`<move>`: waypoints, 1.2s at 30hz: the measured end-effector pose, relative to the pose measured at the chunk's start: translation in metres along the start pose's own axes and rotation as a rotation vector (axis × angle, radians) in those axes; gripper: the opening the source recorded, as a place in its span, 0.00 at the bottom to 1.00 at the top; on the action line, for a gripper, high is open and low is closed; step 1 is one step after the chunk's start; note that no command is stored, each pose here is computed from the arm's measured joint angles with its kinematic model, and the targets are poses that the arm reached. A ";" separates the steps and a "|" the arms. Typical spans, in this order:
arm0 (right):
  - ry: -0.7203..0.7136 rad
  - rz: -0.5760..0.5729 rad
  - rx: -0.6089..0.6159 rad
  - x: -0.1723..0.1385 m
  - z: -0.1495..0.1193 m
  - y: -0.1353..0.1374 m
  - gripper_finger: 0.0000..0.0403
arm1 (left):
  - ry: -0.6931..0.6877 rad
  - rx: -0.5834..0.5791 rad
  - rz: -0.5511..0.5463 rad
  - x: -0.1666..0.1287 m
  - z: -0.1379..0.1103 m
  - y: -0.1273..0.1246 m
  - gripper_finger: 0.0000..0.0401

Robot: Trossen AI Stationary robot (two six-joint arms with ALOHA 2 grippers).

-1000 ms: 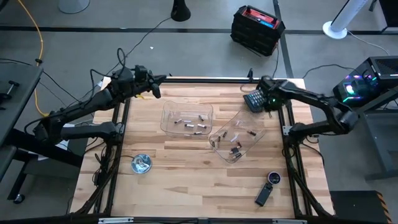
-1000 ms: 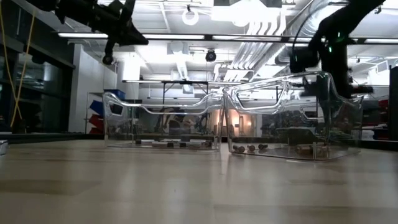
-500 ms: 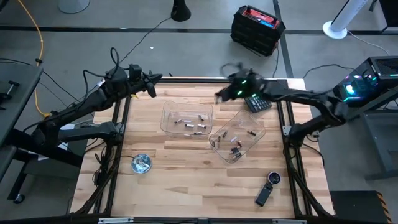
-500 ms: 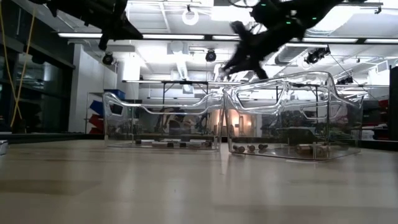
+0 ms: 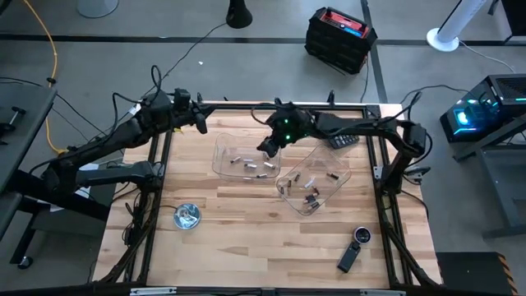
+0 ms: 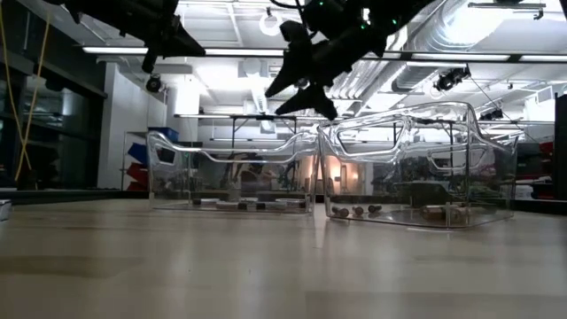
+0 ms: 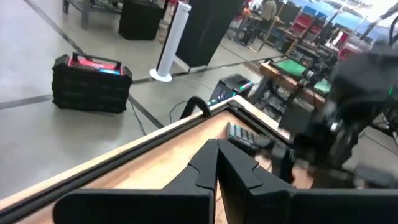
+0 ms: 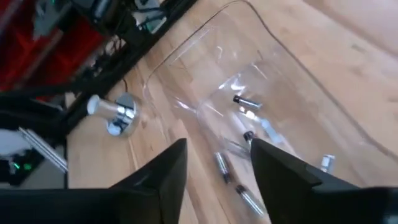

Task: Sort batteries
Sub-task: Put the silver battery into the left transparent bin, then adjust the left transparent bin

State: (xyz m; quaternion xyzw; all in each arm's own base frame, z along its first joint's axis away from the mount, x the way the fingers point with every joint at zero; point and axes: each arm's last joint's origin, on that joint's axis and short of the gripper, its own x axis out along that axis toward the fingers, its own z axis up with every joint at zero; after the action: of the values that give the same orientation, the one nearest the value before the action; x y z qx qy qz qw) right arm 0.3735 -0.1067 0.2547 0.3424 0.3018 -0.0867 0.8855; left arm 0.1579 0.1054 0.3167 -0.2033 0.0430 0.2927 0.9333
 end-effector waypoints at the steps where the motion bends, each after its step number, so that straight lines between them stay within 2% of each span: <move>1: 0.020 -0.016 -0.014 -0.004 0.004 0.000 0.44 | 0.010 0.000 0.004 0.000 -0.001 0.000 0.00; 3: 0.084 -0.079 -0.041 -0.016 0.011 -0.002 0.45 | 0.048 0.004 0.024 0.000 -0.005 0.002 0.00; 5: 0.118 -0.198 -0.077 -0.028 0.017 -0.006 0.45 | 0.107 0.005 0.077 0.002 -0.011 0.006 0.00; 8: 0.137 -0.345 -0.104 -0.043 0.026 -0.018 0.39 | 0.231 -0.023 0.187 0.005 -0.026 0.013 0.00; 10: 0.122 -0.379 -0.078 -0.048 0.031 -0.032 0.30 | 0.318 -0.062 0.259 0.005 -0.035 0.017 0.00; 13: 0.124 -0.427 -0.023 -0.050 0.033 -0.059 0.08 | 0.491 -0.099 0.346 0.001 -0.052 0.021 0.00; 15: 0.135 -0.430 0.018 -0.047 0.032 -0.077 0.03 | 0.616 -0.115 0.386 -0.006 -0.066 0.021 0.00; 18: 0.159 -0.409 0.072 -0.036 0.030 -0.100 0.01 | 0.723 -0.160 0.355 -0.017 -0.086 0.014 0.00; 23: 0.154 -0.368 0.079 -0.017 0.031 -0.113 0.00 | 0.771 -0.265 0.099 -0.029 -0.113 -0.015 0.00; 26: 0.125 -0.355 0.089 -0.010 0.033 -0.117 0.00 | 0.783 -0.333 0.006 -0.034 -0.126 -0.030 0.00; 31: 0.173 -0.325 0.143 0.008 0.025 -0.131 0.00 | 0.847 -0.378 0.077 -0.029 -0.161 -0.033 0.00; 33: 0.205 -0.285 0.158 0.014 0.021 -0.133 0.00 | 0.830 -0.402 0.109 -0.022 -0.169 -0.032 0.00; 36: 0.253 -0.249 0.158 0.023 0.014 -0.128 0.00 | 0.772 -0.426 0.097 -0.009 -0.173 -0.036 0.00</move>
State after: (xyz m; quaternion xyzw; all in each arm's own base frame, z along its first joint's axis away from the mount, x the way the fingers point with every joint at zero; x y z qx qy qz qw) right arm 0.3525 -0.2108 0.1788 0.3792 0.4428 -0.1755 0.7933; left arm 0.1768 0.0039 0.1732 -0.4834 0.3367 0.2413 0.7712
